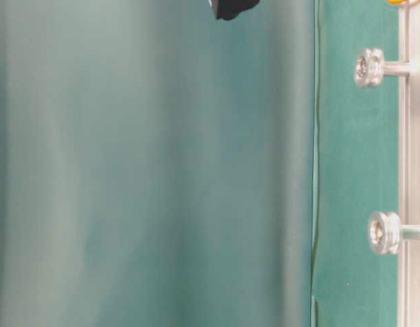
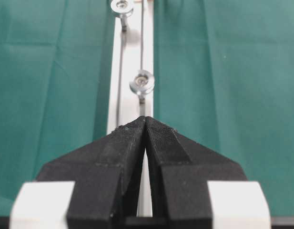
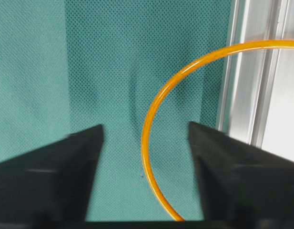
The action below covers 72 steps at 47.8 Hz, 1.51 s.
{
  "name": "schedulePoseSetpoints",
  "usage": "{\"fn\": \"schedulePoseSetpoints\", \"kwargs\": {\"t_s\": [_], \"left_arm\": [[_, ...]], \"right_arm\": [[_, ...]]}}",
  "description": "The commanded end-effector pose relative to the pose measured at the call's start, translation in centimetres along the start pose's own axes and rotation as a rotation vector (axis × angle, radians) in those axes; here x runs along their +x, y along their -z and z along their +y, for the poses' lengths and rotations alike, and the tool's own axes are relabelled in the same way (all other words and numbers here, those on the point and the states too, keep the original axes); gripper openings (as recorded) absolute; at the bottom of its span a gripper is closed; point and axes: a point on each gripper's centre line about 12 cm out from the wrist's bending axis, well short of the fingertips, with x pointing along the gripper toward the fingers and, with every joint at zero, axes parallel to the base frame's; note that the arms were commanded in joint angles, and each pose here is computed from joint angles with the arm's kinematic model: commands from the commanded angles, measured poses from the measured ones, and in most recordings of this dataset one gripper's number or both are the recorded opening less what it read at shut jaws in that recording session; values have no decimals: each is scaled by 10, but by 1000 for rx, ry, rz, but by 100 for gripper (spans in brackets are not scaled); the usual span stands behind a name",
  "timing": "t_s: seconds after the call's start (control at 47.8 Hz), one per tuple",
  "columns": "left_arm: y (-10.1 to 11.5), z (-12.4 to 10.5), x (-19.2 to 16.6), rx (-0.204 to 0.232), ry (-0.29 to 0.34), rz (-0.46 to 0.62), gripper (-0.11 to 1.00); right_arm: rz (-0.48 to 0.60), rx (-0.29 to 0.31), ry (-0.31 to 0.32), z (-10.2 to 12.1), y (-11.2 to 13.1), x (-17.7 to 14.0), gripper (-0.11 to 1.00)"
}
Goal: Hook the rubber onto the shaft.
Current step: 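Close the right gripper on the band's near edge, then lift the band with the right gripper and move it left along the rail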
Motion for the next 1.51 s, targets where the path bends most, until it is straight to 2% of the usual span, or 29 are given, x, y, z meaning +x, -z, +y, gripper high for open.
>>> {"fn": "schedulePoseSetpoints", "kwargs": {"t_s": [0.0, 0.125, 0.188, 0.23, 0.899, 1.485], "left_arm": [[-12, 0, -2, 1, -1, -28, 0], [-12, 0, -2, 1, -1, -29, 0], [-12, 0, -2, 1, -2, -29, 0], [-12, 0, -2, 1, -1, -29, 0], [-12, 0, -2, 1, -1, -29, 0], [-12, 0, -2, 1, -2, -28, 0]], "right_arm": [[-23, -2, -9, 2, -4, -4, 55], [-22, -3, -7, 2, -4, -3, 23], [-20, -3, -7, 2, -4, -3, 10], [-22, -3, -7, 2, -4, -4, 7], [-28, -5, -9, 3, -7, -8, 7], [-60, -25, -8, 10, -28, -69, 7]]}}
